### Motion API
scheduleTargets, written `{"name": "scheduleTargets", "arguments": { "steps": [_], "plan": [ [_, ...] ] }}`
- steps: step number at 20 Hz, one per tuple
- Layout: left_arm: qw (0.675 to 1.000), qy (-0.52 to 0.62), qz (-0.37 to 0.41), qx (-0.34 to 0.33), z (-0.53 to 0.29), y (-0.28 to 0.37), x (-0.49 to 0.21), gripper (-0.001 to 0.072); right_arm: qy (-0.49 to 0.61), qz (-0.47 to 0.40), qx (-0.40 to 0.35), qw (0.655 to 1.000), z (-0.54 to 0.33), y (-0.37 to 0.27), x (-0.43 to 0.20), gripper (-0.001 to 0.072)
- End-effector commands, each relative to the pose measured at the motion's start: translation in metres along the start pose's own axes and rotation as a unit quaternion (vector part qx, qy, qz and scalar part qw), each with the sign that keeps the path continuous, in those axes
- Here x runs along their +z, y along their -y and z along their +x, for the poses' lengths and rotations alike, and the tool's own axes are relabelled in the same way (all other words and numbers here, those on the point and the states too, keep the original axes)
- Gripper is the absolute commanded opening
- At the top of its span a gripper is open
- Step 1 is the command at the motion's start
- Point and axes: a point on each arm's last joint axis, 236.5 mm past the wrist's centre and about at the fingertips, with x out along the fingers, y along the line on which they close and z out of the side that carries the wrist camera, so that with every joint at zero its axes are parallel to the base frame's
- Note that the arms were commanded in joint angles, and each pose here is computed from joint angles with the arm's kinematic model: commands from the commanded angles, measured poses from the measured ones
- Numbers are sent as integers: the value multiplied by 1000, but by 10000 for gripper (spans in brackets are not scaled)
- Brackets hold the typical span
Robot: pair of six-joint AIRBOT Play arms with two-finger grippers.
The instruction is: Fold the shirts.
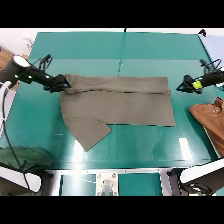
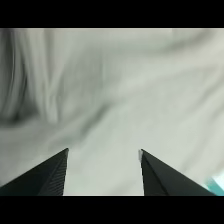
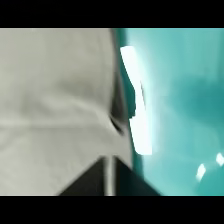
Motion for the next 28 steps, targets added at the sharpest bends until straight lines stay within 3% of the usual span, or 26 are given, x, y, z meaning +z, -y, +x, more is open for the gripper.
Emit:
{"name": "scheduleTargets", "arguments": {
  "steps": [1,2,8,9,10,11,15,21,22,23,24,25,26,28],
  "plan": [
    [992,-112,-49,-13,-36,4,-52,185,-22,49,-41,998,-36,19,-38,16],
    [991,-124,-46,-4,-41,3,-66,36,-32,60,-41,997,-35,22,-58,16],
    [992,-74,-94,44,-36,-6,-154,32,16,201,-34,979,-18,51,-174,19],
    [991,-72,-108,46,-31,-8,-173,188,13,207,-36,978,-9,52,-192,74],
    [989,-71,-123,48,-23,-11,-189,532,6,215,-34,976,2,51,-209,285],
    [987,-73,-139,47,-14,-15,-205,533,-1,227,-24,974,11,48,-220,430],
    [984,-79,-160,23,41,-7,-243,536,21,264,23,964,39,35,-223,429],
    [986,-31,-162,6,98,16,-238,533,59,276,51,958,72,10,-195,428],
    [986,-25,-167,5,99,16,-235,398,55,281,57,956,78,5,-192,425],
    [987,-21,-159,4,99,17,-232,171,50,281,60,956,82,1,-191,382],
    [990,-23,-142,-1,97,21,-230,50,46,272,59,959,84,-2,-189,268],
    [992,-31,-122,-8,94,28,-228,30,46,250,61,965,83,-5,-187,70],
    [994,-42,-101,-15,89,36,-227,29,45,232,65,969,79,-9,-184,18],
    [995,-69,-62,-20,75,49,-226,29,30,215,73,973,69,-13,-183,18]
  ]
}}
